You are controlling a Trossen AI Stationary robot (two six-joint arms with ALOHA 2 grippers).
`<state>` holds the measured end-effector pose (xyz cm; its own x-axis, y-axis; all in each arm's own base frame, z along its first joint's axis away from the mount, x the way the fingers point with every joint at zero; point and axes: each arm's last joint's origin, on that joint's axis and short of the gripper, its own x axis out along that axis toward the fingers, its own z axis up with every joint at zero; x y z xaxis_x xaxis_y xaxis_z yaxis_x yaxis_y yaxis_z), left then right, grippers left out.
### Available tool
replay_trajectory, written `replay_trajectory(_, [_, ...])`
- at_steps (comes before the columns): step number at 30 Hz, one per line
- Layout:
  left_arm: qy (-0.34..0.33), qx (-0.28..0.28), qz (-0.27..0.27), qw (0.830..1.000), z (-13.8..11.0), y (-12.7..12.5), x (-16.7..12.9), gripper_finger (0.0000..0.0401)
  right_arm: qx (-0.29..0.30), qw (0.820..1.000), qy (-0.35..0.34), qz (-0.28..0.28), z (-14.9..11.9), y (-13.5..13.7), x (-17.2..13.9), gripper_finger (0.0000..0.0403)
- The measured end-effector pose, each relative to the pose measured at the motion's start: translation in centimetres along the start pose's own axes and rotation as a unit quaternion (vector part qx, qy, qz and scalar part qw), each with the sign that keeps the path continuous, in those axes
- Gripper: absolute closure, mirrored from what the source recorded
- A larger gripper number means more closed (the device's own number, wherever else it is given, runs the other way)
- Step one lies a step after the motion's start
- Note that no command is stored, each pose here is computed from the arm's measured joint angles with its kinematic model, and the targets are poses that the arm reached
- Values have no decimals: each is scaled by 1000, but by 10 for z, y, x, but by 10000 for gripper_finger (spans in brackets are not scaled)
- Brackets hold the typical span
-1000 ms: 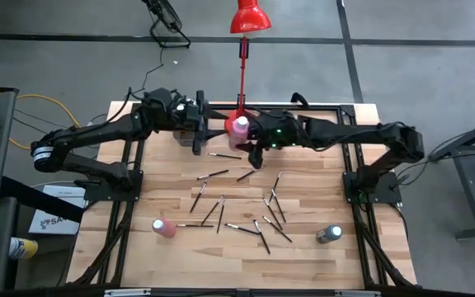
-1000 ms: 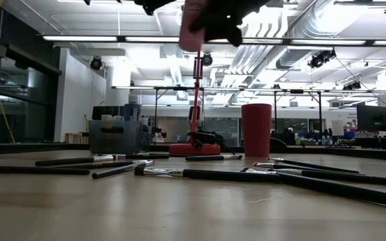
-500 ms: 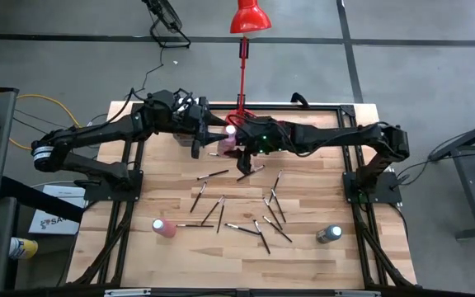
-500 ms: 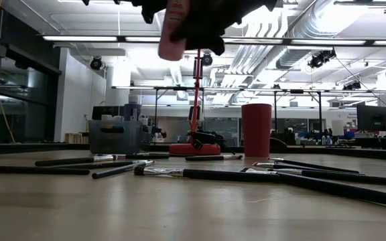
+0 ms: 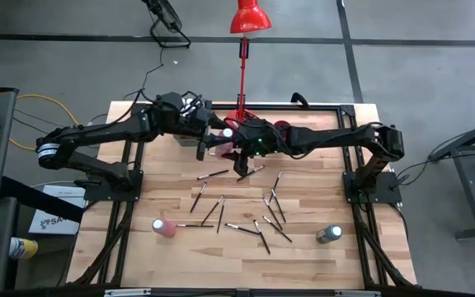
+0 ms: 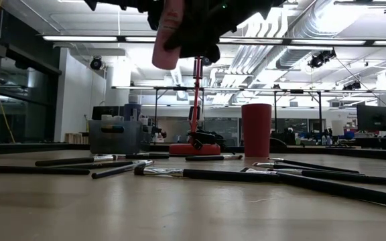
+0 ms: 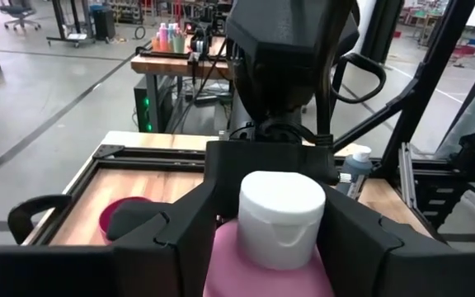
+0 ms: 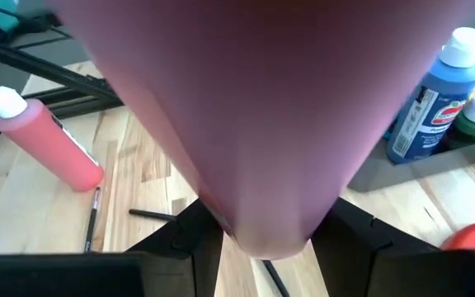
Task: Pick & Place Paint Supplies
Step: Put the large light pink paint bottle into the bin
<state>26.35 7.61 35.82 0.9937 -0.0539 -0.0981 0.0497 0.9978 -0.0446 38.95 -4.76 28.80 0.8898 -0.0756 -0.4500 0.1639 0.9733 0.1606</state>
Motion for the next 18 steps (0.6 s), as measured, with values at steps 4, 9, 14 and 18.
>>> replay_trajectory(4, [3, 3, 0, 1000, -1, 0, 0, 253, 3, 1000, 9, -2, -2, 0, 0, 255])
replay_trajectory(9, [4, 13, -6, 1000, -1, 0, 0, 287, 5, 1000, 10, -4, -2, -1, 0, 254])
replay_trajectory(14, [6, 18, -8, 1000, -1, 0, 0, 287, 3, 1000, 12, -3, -2, -1, 0, 246])
replay_trajectory(18, [5, 34, 0, 999, 0, -1, -3, 287, 13, 1000, 11, -4, -1, -1, -2, 211])
